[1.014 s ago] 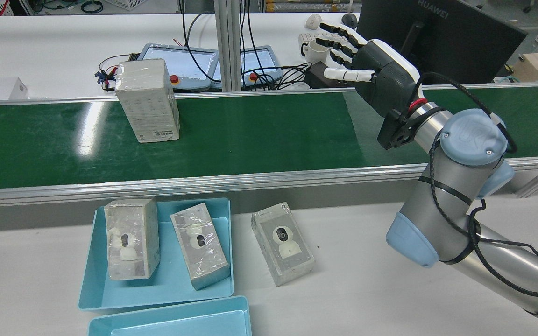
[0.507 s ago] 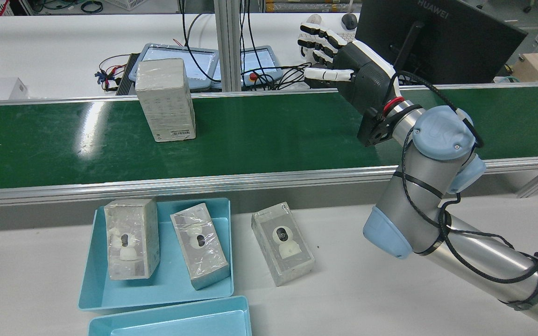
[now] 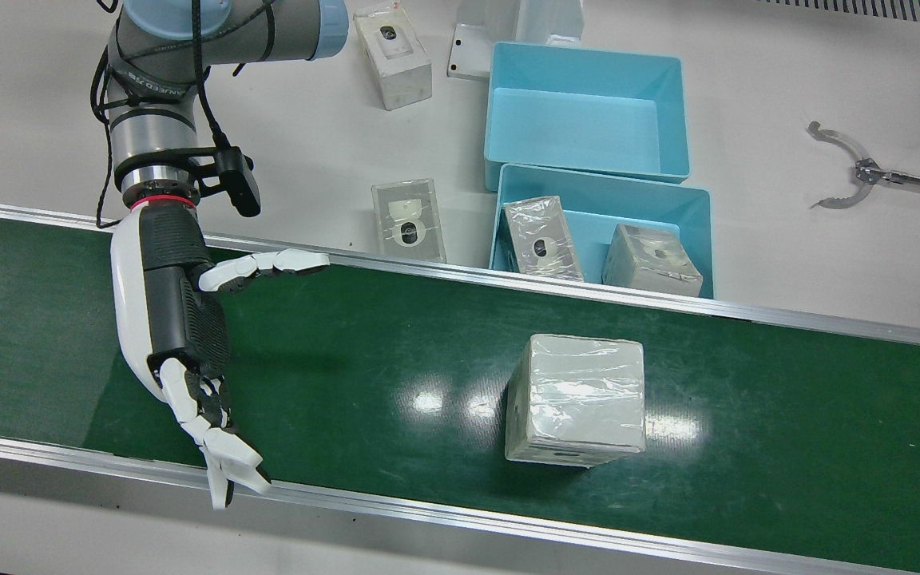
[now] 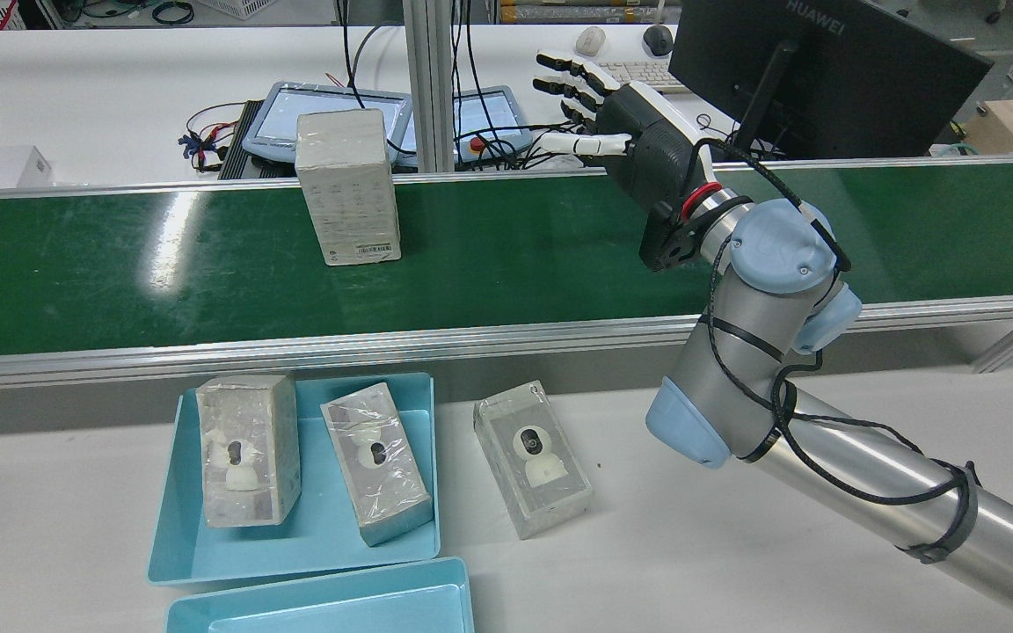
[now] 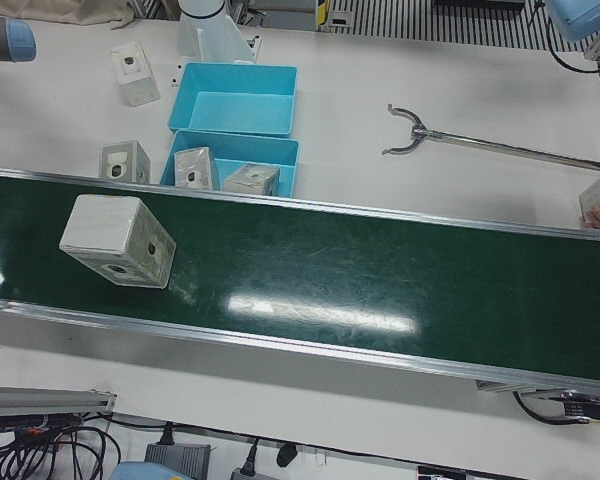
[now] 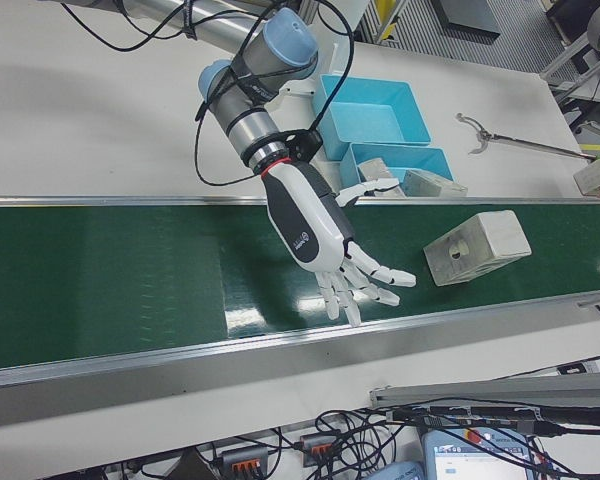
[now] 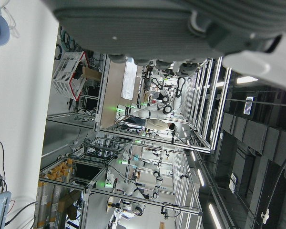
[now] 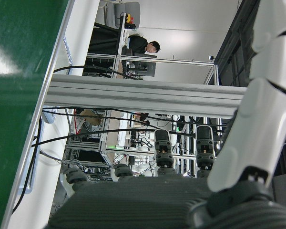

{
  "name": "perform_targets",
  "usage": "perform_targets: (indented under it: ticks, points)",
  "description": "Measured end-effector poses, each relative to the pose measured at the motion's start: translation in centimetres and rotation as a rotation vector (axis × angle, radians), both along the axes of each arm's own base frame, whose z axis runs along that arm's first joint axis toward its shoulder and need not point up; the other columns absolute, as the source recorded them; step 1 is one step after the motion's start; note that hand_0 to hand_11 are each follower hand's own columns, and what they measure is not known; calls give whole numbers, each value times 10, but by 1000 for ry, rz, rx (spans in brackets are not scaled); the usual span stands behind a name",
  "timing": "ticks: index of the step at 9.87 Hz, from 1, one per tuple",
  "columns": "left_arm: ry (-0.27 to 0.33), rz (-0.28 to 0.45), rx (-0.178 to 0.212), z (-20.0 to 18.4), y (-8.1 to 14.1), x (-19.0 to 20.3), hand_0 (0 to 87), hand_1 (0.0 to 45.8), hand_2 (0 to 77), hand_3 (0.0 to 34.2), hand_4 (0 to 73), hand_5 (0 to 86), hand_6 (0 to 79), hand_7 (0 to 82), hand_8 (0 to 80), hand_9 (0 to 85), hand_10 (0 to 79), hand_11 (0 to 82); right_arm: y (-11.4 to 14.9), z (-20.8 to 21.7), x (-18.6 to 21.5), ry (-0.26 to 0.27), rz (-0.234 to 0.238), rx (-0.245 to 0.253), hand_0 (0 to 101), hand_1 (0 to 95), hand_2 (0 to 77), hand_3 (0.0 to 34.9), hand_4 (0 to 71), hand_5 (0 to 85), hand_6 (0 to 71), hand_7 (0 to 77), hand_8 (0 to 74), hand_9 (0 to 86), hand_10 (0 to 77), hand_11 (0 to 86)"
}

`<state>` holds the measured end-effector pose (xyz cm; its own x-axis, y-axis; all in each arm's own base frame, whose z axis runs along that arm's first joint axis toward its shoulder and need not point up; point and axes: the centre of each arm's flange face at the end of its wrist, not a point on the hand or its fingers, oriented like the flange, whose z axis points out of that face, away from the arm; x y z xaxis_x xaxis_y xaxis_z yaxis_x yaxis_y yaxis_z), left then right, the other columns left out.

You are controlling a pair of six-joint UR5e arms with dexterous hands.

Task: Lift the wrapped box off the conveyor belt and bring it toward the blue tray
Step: 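Lower the open right hand beside the belt in the box's path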

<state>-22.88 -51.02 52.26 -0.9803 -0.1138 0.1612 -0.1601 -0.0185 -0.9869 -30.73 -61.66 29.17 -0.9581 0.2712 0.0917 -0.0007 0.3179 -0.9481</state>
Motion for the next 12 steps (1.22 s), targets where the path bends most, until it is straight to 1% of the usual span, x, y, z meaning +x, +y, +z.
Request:
perform_targets:
  ticks: [1, 2, 3, 4, 5, 6, 12]
  points:
    - [0, 0, 0, 0, 0, 0, 0, 0, 5, 0, 0, 5, 5, 5, 5, 5, 5, 0, -2, 1, -6, -2, -5, 3, 405, 104, 142, 302, 87, 196, 0, 175, 0, 27, 0, 38]
    - [0, 0, 0, 0, 0, 0, 0, 0, 5, 0, 0, 5, 5, 5, 5, 5, 5, 0, -2, 2, -11, -3, -10, 5, 405, 104, 142, 302, 87, 196, 0, 175, 0, 27, 0, 38]
    - [0, 0, 0, 0, 0, 0, 0, 0, 5, 0, 0, 5, 0, 5, 0, 5, 0, 0, -1, 2, -15, -5, -15, 7, 408, 104, 142, 301, 87, 196, 0, 175, 0, 27, 22, 38]
    - [0, 0, 0, 0, 0, 0, 0, 0, 11, 0, 0, 5, 0, 5, 5, 5, 5, 0, 1, 2, -21, -7, -24, 8, 408, 104, 142, 301, 87, 196, 0, 175, 0, 27, 11, 38]
    - [0, 0, 0, 0, 0, 0, 0, 0, 5, 0, 0, 5, 0, 5, 5, 0, 5, 0, 3, -1, -26, -11, -30, 12, 408, 98, 142, 302, 87, 196, 0, 175, 0, 27, 27, 38]
    - [0, 0, 0, 0, 0, 0, 0, 0, 5, 0, 0, 5, 0, 5, 5, 0, 5, 0, 4, -3, -29, -15, -33, 16, 409, 98, 142, 302, 87, 196, 0, 175, 0, 27, 0, 38]
    - [0, 0, 0, 0, 0, 0, 0, 0, 5, 0, 0, 5, 0, 5, 0, 0, 0, 0, 5, -4, -33, -16, -36, 17, 408, 98, 142, 302, 93, 207, 0, 185, 0, 27, 11, 22]
